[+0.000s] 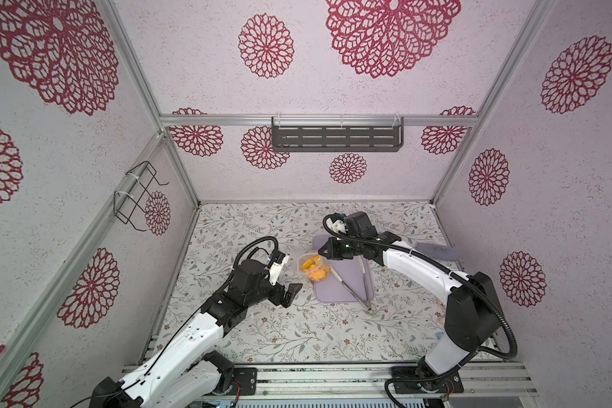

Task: Put the cookies into a resealable bag to prevent moisture
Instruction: Adjust the ziploc bag at the center of the board.

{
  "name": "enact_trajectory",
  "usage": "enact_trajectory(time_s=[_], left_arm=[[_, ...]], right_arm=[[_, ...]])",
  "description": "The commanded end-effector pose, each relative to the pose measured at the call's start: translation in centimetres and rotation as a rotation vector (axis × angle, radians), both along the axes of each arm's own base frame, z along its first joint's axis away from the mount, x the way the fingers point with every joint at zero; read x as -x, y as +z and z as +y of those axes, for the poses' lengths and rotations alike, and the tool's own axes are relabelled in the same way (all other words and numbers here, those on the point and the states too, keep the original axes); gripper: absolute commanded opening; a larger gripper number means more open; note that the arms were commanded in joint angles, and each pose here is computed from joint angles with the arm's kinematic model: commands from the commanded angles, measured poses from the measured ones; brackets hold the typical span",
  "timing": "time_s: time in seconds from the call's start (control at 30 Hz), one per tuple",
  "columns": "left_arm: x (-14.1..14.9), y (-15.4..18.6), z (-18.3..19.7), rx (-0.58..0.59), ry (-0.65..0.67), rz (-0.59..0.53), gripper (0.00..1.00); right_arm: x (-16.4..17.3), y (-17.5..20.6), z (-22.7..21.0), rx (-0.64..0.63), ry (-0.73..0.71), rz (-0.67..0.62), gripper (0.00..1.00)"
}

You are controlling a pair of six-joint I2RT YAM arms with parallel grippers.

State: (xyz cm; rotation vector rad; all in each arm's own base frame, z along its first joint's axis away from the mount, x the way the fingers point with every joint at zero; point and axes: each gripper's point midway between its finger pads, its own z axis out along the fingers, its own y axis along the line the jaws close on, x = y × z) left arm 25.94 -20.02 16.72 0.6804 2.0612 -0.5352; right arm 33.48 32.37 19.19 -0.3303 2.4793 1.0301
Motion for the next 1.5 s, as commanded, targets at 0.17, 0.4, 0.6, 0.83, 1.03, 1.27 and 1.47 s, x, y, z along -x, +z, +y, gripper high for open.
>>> enact_trajectory(time_s=[0.17,0.4,0.6,0.83,1.03,1.27,1.47], left_arm=[[-4.2,-1.3,-2.3,-0.067,-0.041,-0.165,0.77],[-6.2,-2.6,-3.5,-0.073,-0.047,-0.205,0.57],[-6.4,-2.3,-4.4,-0.053,-0.086,-0.226,0.31],[-5.8,-1.5,-4.8,-0.047,-0.118,-0.206,0.0],[-3.1,1.1,-2.9,-0.088,-0.133,-0.178,0.0],[-0.3,0.5,-1.1,-0.157,-0.161,-0.105,0.0],[-0.2,-1.4,-0.8,-0.169,-0.142,-0.064,0.0]], right_arm=[[-0.3,3.5,0.2,-0.064,-0.005,-0.061,0.0],[-0.2,3.3,0.2,-0.07,-0.004,-0.055,0.0],[-0.2,2.9,0.1,-0.067,-0.009,-0.047,0.0],[-0.3,3.6,-0.2,-0.061,-0.004,-0.065,0.0],[0.1,5.3,0.2,-0.067,0.052,-0.087,0.0],[0.4,6.9,1.7,-0.203,0.214,-0.213,0.0],[-0.9,5.1,0.3,-0.177,0.25,-0.228,0.15]])
